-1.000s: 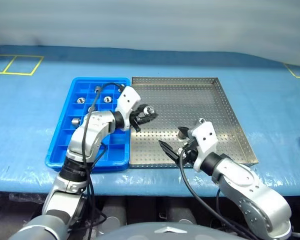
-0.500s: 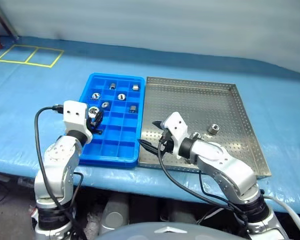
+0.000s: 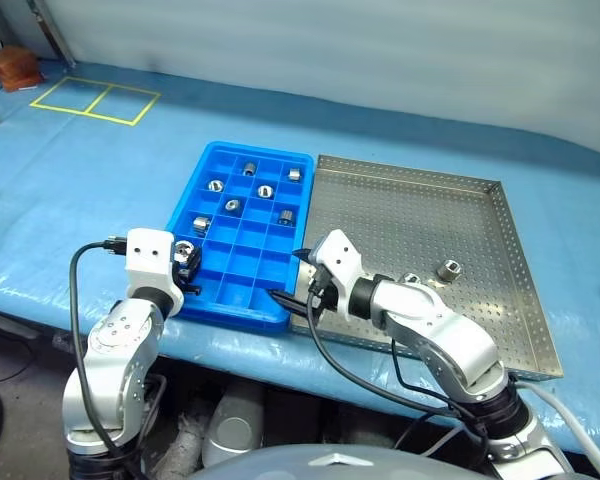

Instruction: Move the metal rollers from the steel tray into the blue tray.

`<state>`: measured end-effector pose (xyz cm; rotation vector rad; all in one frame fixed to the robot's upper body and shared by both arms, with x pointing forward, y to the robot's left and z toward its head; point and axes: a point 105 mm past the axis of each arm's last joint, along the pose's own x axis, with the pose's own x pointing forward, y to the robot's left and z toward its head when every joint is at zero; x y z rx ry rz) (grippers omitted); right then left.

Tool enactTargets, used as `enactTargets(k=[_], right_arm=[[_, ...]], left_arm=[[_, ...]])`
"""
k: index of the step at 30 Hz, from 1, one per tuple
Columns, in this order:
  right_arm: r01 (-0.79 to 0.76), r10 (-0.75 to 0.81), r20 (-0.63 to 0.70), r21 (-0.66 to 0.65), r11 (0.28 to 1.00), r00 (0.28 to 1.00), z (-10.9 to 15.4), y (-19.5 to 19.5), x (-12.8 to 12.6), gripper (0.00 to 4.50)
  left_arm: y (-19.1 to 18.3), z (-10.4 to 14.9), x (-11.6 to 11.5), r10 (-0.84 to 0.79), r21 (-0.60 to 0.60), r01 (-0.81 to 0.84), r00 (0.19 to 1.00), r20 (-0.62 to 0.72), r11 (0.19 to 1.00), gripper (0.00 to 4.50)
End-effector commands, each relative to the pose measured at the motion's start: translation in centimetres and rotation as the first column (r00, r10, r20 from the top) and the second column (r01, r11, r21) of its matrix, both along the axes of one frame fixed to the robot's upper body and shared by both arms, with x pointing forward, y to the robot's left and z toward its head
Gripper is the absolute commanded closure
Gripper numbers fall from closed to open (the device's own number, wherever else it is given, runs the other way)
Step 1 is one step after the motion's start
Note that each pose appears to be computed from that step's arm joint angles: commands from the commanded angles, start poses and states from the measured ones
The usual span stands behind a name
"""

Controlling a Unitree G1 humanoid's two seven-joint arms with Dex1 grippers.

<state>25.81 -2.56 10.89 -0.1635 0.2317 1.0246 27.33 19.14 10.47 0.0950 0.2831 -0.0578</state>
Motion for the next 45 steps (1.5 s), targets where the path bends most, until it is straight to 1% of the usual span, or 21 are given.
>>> enactTargets(k=[1, 7, 14, 19, 25, 30, 32, 35, 36, 38, 42, 43, 45], right_arm=[[-0.009, 0.008, 0.040, 0.022, 1.000, 0.999, 1.0, 0.2, -0.2, 0.00], [-0.027, 0.026, 0.027, 0.017, 1.000, 0.999, 0.7, 0.3, -0.6, 0.00], [-0.050, 0.049, 0.025, 0.020, 0.999, 0.998, 0.7, 0.8, -0.8, 0.00], [-0.040, 0.040, 0.027, 0.022, 0.999, 0.999, 0.7, 0.7, -0.9, 0.00], [0.007, -0.008, 0.026, 0.029, 1.000, 1.000, 0.6, 0.1, -1.0, 0.00], [0.037, -0.038, 0.028, 0.035, 0.999, 0.999, 0.6, -0.2, -1.0, 0.00], [0.051, -0.052, 0.026, 0.034, 0.998, 0.998, 0.6, -0.4, -1.0, 0.00], [0.065, -0.066, 0.023, 0.032, 0.997, 0.998, 0.5, -0.6, -1.0, 0.00], [0.071, -0.072, 0.024, 0.033, 0.997, 0.997, 0.5, -0.6, -1.0, 0.00], [0.082, -0.083, 0.025, 0.037, 0.996, 0.996, 0.6, -0.8, -1.0, 0.00], [0.103, -0.104, 0.028, 0.037, 0.994, 0.994, 0.6, -1.1, -1.1, 0.00], [0.107, -0.108, 0.029, 0.037, 0.994, 0.994, 0.7, -1.2, -1.2, 0.00], [0.120, -0.121, 0.033, 0.040, 0.992, 0.992, 0.9, -1.5, -1.3, 0.00]], left_arm=[[1.2, 1.7, -0.5, 0.059, 0.037, -0.061, 0.997, 0.054, 0.997, 2.81], [1.7, 1.6, -1.1, 0.073, 0.051, -0.075, 0.996, 0.040, 0.996, 2.81], [1.4, 1.3, -1.5, 0.042, 0.046, -0.042, 0.999, 0.008, 0.998, 2.81], [0.8, 1.5, -1.2, 0.004, 0.039, -0.005, 1.000, 0.014, 0.999, 2.81], [-1.0, 0.8, -0.4, -0.102, 0.026, 0.102, 0.995, -0.017, 0.994, 2.81], [-1.0, 0.7, -0.1, -0.116, 0.028, 0.117, 0.993, -0.032, 0.993, 2.81], [-0.7, 0.8, 0.0, -0.100, 0.002, 0.100, 0.994, -0.033, 0.995, 2.81], [-0.5, 0.8, 0.1, -0.107, 0.012, 0.107, 0.993, -0.042, 0.994, 2.81], [-0.5, 0.9, 0.2, -0.118, 0.013, 0.119, 0.992, -0.044, 0.993, 2.08], [-0.6, 0.9, 0.3, -0.134, 0.015, 0.135, 0.990, -0.050, 0.991, 1.55], [-0.4, 1.1, 0.5, -0.141, 0.033, 0.143, 0.989, -0.052, 0.989, 0.15], [-0.4, 1.4, 0.7, -0.146, 0.038, 0.147, 0.988, -0.044, 0.988, 0.04], [-1.0, 2.3, 1.2, -0.182, 0.027, 0.182, 0.983, -0.005, 0.983, 0.04]])
